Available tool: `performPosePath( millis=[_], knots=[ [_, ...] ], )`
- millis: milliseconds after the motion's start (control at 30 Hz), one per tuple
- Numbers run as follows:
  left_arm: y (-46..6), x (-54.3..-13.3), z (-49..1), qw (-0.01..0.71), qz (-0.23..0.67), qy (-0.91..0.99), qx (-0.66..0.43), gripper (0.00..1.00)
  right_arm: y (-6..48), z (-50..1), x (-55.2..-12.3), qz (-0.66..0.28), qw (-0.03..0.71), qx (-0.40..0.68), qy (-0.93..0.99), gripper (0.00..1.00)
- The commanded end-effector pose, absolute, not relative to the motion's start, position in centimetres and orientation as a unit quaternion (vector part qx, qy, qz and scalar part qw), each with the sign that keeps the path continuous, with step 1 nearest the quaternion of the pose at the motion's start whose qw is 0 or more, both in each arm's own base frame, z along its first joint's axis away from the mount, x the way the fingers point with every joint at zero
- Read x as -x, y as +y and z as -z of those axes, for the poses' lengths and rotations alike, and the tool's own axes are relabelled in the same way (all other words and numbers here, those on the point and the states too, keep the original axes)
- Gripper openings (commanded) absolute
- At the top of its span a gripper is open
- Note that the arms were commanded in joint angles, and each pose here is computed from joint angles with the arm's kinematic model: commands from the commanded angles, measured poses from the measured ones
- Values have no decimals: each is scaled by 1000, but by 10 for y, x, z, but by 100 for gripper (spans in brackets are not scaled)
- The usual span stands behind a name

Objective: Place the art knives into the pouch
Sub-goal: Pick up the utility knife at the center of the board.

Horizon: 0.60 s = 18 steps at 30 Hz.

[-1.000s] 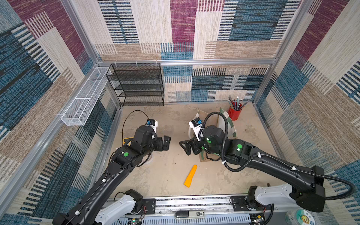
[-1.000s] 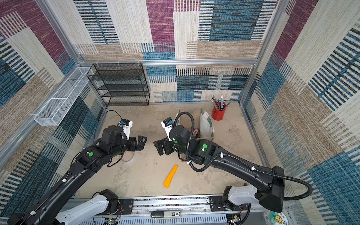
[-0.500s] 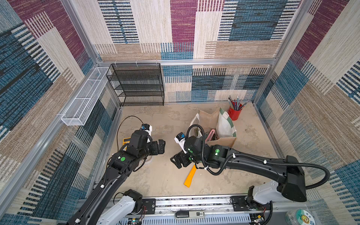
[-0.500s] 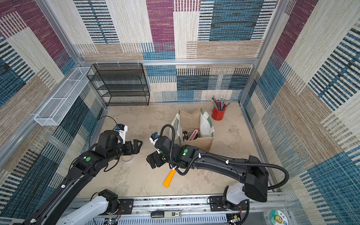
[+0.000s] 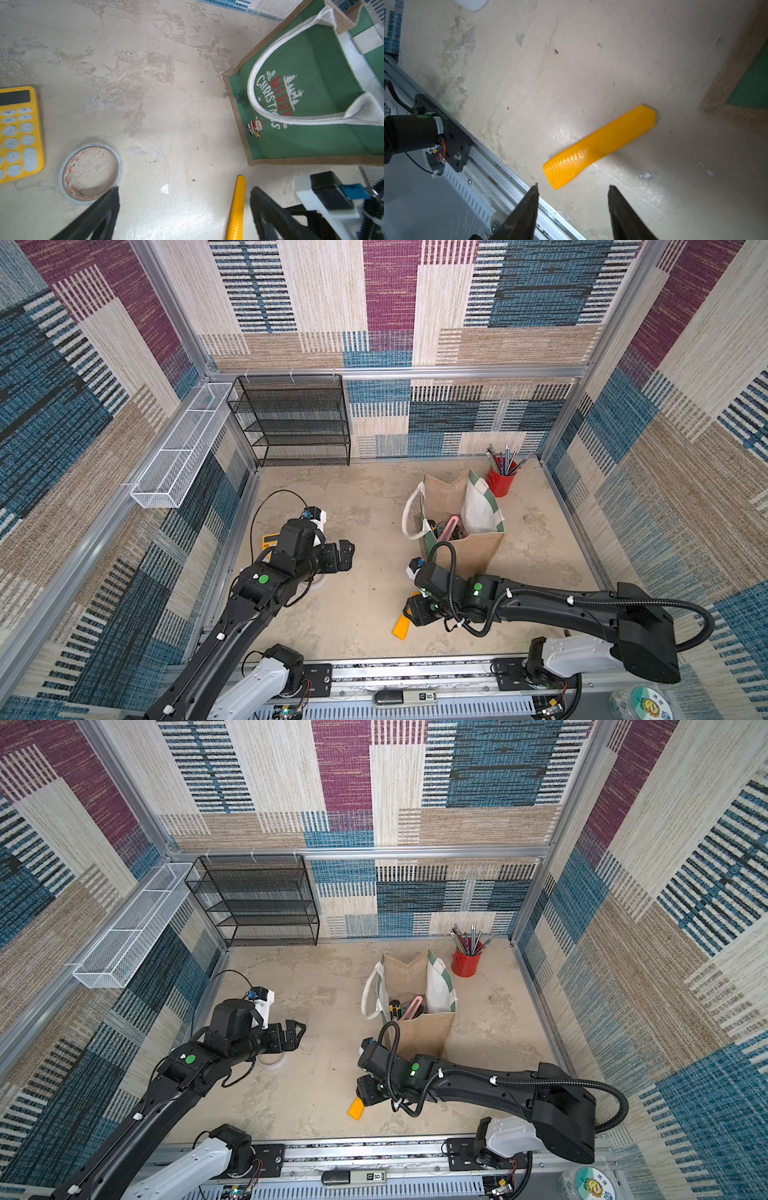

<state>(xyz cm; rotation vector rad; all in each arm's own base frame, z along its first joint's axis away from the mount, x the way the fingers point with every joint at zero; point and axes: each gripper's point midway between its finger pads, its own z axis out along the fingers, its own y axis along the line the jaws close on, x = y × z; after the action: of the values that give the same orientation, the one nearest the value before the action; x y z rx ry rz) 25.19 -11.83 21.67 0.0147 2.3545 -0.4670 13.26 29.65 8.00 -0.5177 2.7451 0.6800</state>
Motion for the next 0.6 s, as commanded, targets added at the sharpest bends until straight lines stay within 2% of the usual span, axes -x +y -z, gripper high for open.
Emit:
performPosePath(
  millis=[0, 67, 267, 567],
  knots=[
    [-125, -253, -218, 359, 199, 912, -8, 99, 301, -76, -128, -257, 116, 142, 949, 55],
    [-126, -253, -216, 357, 201, 912, -9, 99, 304, -72, -129, -258, 113, 138, 949, 52],
    [-125, -251, -214, 353, 199, 914, -10, 99, 314, -53, -120, -283, 84, 144, 944, 51],
    [-120, -247, -210, 352, 193, 916, -5, 99, 319, -36, -132, -241, 89, 148, 955, 49]
  ],
)
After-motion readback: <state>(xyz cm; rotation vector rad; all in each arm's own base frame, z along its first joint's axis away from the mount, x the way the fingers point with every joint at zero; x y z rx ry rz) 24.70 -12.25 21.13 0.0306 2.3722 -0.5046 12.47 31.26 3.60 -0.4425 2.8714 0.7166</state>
